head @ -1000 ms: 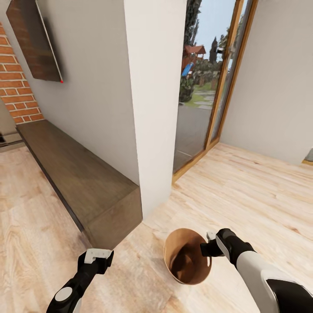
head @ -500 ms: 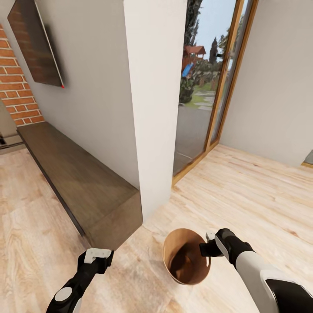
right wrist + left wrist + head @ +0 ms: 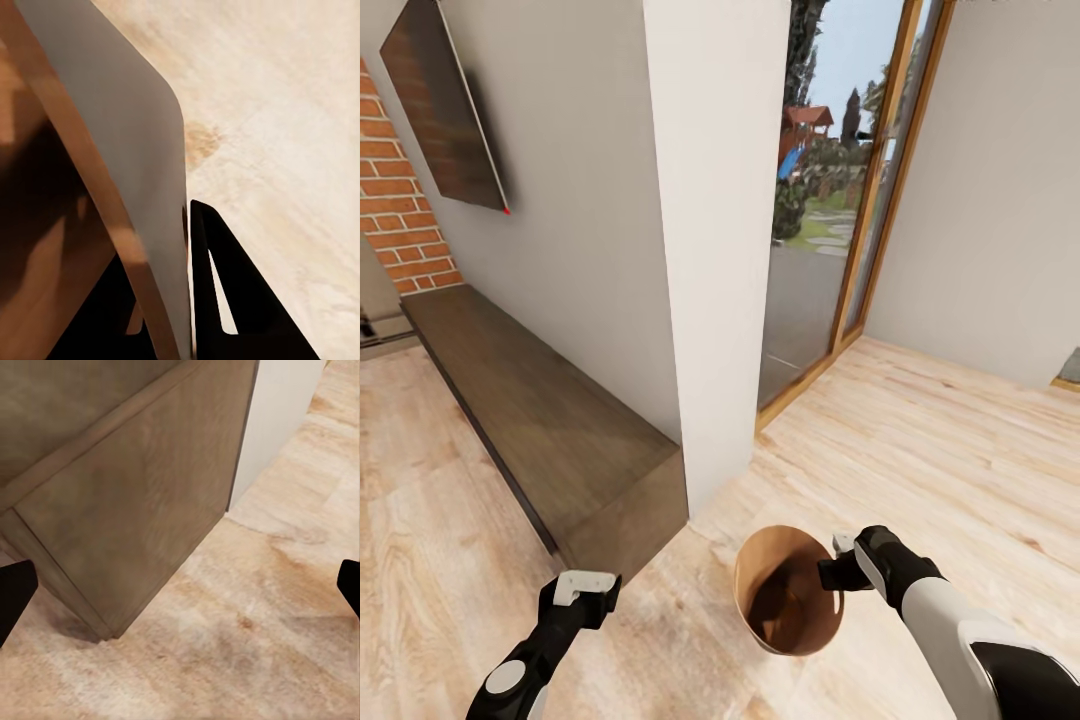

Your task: Put the three can of soda from the living room inside the tash can in the kitchen.

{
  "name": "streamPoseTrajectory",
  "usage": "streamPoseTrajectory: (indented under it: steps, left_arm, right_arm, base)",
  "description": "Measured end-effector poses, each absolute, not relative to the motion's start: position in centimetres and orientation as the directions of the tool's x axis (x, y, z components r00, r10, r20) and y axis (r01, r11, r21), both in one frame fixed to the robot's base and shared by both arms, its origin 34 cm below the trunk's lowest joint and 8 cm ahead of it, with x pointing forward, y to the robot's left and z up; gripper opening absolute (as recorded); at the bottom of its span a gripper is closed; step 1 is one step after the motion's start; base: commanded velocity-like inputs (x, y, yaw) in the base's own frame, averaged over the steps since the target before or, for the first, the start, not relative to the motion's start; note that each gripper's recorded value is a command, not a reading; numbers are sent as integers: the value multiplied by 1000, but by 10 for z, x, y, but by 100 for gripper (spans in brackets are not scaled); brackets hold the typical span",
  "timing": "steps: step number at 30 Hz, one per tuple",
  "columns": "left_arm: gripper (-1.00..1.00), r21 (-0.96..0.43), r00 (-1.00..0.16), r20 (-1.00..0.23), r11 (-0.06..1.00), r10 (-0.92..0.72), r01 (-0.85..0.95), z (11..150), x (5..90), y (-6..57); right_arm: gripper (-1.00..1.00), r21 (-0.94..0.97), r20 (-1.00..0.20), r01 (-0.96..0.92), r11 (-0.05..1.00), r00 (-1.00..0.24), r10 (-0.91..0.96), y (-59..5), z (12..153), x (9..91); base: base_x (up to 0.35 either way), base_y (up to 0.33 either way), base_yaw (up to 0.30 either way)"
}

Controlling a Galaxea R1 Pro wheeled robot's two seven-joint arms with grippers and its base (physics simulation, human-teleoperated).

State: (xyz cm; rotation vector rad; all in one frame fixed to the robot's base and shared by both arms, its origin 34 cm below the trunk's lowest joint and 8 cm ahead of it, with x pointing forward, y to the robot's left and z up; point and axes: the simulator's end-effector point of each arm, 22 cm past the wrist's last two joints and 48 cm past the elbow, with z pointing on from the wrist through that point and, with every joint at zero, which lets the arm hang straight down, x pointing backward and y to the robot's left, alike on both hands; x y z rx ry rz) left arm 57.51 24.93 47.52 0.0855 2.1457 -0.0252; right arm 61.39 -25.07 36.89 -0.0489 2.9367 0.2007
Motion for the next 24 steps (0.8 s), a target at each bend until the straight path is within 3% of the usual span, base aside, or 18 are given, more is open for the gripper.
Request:
streamPoseTrajectory:
  steps: [24]
  left_arm:
    - [100,21,-544,-837,997,56,71,526,586,250]
  right_arm:
    - [-100,144,-196,-57,988,-980,-28,-235,420,624]
  base:
    - [0,0,0]
